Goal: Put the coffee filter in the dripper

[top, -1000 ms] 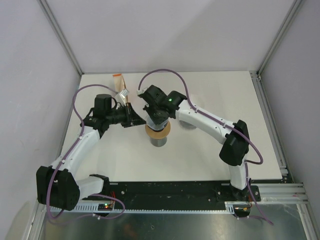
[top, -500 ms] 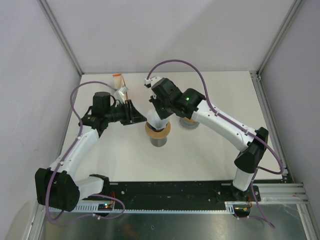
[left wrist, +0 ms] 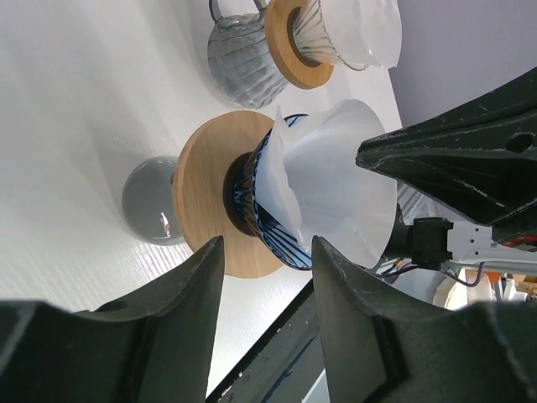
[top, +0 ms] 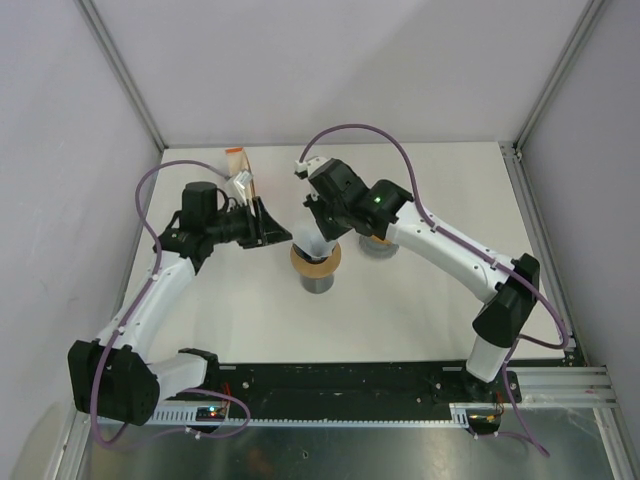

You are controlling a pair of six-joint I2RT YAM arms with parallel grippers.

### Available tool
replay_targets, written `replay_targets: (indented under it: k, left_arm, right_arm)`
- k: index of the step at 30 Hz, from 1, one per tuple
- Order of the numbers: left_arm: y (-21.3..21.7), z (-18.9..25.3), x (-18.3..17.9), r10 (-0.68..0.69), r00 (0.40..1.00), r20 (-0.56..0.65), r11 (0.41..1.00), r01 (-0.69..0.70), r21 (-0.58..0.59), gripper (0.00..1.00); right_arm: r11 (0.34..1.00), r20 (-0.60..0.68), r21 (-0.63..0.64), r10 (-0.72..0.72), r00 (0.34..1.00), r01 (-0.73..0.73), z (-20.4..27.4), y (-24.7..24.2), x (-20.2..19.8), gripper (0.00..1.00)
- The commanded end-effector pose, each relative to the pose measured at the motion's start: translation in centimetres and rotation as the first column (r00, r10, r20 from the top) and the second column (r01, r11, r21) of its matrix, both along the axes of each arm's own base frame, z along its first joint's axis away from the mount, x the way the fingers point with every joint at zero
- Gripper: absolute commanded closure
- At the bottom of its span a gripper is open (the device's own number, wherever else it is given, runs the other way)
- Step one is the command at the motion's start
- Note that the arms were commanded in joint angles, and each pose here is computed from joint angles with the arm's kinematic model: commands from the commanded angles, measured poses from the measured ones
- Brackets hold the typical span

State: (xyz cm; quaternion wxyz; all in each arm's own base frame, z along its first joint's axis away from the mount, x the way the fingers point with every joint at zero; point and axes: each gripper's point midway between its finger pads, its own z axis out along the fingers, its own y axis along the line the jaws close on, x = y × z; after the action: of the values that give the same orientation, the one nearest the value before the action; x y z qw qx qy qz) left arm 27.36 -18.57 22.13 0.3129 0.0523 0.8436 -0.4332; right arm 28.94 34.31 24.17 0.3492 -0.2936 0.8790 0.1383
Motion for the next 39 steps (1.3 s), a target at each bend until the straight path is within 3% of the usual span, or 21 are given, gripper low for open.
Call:
replay_targets:
  k: [1, 5, 13, 20, 39]
  left_arm:
    - [0.5, 2.5, 0.7, 0.007, 0.995, 0.103, 1.000, -0.008, 0.013, 0.48]
    - [1.7, 2.9, 1.7, 0.051, 0.991, 0.126, 0.998, -0.054, 0.025, 0.45]
    - [5.3, 2.5, 3.9, 0.147, 0.968, 0.205, 0.979, -0.172, 0.111, 0.40]
    - [6.5, 1.7, 4.3, 0.165, 0.968, 0.188, 0.976, -0.189, 0.113, 0.39]
    - [6.4, 1.3, 4.4, 0.149, 0.972, 0.181, 0.979, -0.171, 0.114, 0.39]
  right_arm:
    - [0.997, 0.008, 0.071, 0.022, 1.000, -0.023, 1.2, 0.7, -0.6, 1.00]
    - [0.991, -0.034, 0.108, 0.083, 0.996, -0.079, -0.2, 2.5, -1.5, 1.00]
    - [0.996, -0.092, 0.025, 0.090, 0.992, -0.088, -4.2, 3.8, -1.7, 1.00]
    - [0.996, -0.126, -0.018, 0.081, 0.989, -0.084, -6.2, 3.9, -1.5, 1.00]
    - [0.997, -0.052, -0.030, 0.066, 0.996, -0.067, -2.4, 3.4, -0.5, 1.00]
